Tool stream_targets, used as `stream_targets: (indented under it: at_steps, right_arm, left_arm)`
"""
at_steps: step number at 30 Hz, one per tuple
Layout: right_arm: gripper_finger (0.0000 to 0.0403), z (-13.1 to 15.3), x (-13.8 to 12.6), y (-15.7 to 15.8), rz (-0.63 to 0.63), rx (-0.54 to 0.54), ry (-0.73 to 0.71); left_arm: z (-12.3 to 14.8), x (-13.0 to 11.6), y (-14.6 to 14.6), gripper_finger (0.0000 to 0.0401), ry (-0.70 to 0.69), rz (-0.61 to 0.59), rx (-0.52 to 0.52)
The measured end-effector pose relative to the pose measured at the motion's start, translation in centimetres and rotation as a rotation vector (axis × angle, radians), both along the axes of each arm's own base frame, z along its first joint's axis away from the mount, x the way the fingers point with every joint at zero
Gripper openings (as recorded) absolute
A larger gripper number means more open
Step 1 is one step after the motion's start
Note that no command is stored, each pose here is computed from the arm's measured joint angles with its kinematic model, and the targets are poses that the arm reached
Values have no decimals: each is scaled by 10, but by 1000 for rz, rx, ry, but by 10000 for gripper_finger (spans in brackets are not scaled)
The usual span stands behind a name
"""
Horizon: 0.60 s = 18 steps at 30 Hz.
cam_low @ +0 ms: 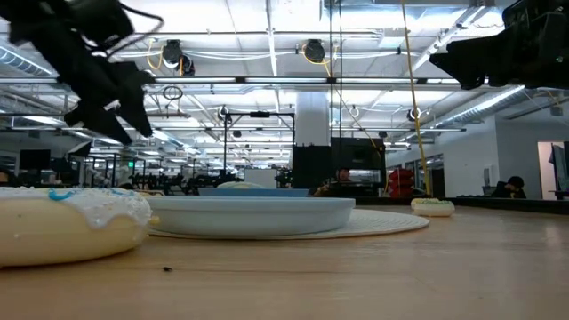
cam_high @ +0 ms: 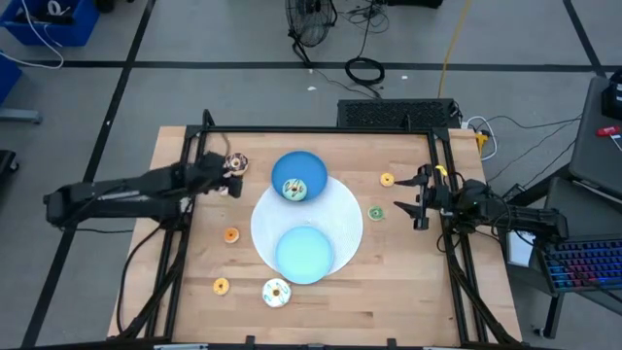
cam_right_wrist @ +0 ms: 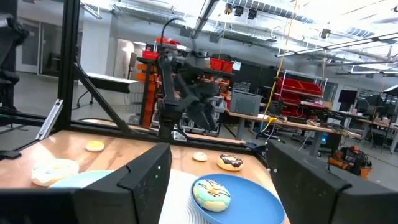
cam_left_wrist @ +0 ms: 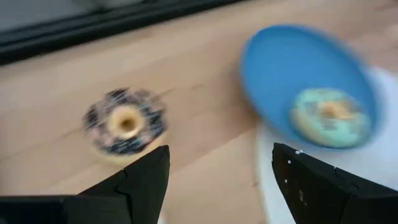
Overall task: Pick & Place donuts
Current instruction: Put the large black donut on the blue plate
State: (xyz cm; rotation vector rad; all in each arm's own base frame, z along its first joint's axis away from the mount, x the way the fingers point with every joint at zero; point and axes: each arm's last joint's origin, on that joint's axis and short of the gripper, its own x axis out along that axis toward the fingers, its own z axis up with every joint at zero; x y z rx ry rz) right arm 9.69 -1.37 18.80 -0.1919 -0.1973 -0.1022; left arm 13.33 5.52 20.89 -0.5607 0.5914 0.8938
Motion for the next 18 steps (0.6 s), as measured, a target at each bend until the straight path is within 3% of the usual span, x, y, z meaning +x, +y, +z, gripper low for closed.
stream_targets:
  at_steps: [5, 9, 18]
  right_arm:
    - [249, 0, 0, 0, 0, -1, 1]
    - [249, 0, 0, 0, 0, -1, 1]
    - [249, 0, 0, 0, 0, -1, 1]
  left_arm:
    - [4, 18, 30, 282, 160, 153, -121]
    - [3, 26, 57, 282, 280, 198, -228]
    - [-21, 24, 105, 282, 422, 324, -317]
